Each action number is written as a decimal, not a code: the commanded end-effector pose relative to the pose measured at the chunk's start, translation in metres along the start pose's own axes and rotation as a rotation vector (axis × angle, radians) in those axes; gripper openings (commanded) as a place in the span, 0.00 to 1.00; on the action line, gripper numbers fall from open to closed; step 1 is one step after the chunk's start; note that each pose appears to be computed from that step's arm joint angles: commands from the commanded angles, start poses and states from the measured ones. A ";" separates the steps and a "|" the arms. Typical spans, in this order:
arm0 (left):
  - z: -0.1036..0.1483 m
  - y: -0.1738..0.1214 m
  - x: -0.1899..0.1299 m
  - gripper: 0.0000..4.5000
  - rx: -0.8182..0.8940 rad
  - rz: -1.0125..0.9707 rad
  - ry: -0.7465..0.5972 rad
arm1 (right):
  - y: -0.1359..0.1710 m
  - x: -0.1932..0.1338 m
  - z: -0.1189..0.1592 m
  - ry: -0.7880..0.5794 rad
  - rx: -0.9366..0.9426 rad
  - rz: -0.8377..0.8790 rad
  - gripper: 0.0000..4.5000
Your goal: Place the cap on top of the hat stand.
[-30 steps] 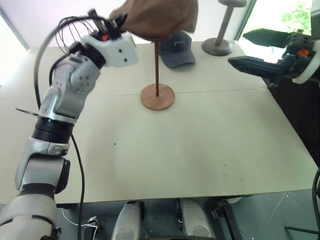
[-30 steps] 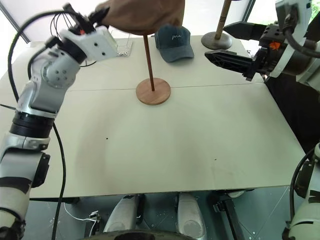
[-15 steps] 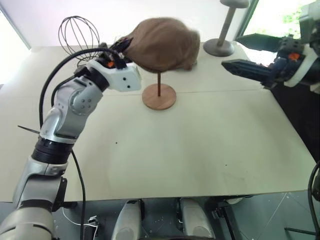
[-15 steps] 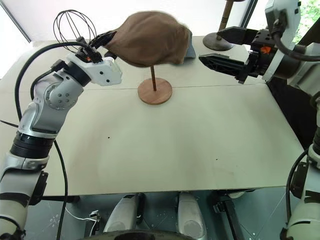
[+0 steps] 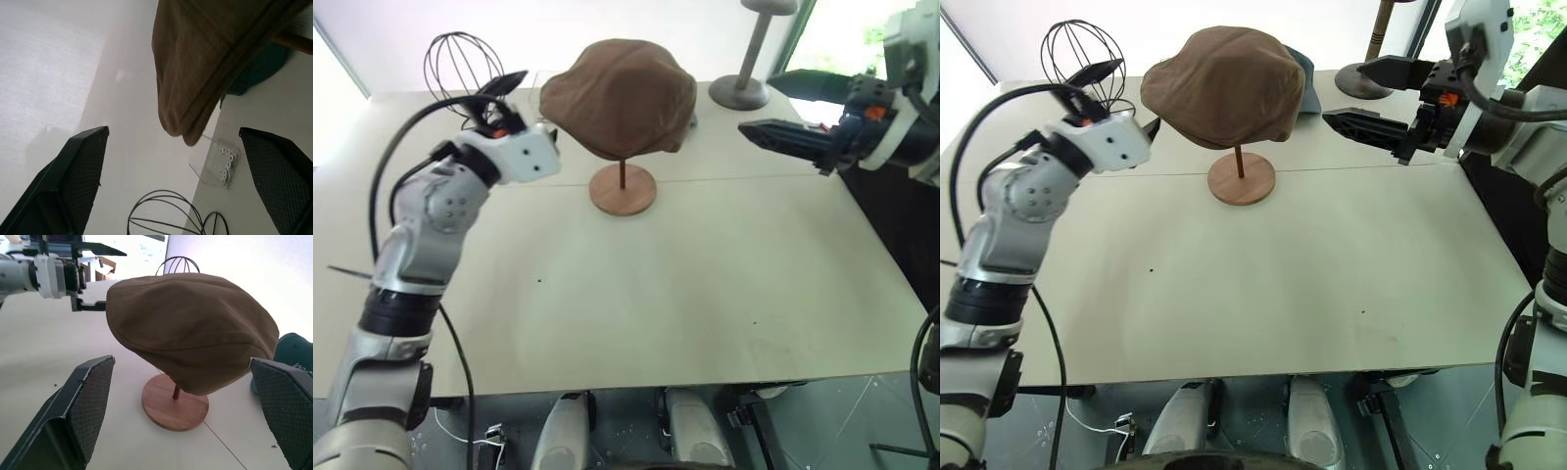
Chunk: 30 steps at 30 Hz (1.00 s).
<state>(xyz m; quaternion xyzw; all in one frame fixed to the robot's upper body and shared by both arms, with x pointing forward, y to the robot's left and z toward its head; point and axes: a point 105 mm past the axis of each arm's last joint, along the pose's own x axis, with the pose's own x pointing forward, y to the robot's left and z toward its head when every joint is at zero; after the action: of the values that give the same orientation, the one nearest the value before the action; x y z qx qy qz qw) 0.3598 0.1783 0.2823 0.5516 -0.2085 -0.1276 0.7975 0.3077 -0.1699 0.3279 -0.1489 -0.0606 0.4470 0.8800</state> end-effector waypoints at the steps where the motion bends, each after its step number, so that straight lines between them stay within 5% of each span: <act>1: 0.002 0.020 -0.019 0.99 -0.177 -0.029 -0.032 | 0.006 0.002 0.005 0.012 -0.108 -0.008 1.00; 14: 0.015 0.061 -0.095 0.99 -0.991 -0.648 -0.089 | 0.057 0.059 -0.021 -0.031 -0.410 -0.030 1.00; 30: 0.024 0.065 -0.090 0.99 -0.974 -0.746 -0.086 | 0.092 0.129 -0.037 -0.234 -0.822 -0.286 1.00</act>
<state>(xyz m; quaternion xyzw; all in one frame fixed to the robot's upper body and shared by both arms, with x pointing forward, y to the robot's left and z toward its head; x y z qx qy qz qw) 0.2692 0.2217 0.3213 0.1348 0.0666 -0.5058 0.8495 0.3270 -0.0316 0.2472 -0.4081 -0.3066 0.2970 0.8070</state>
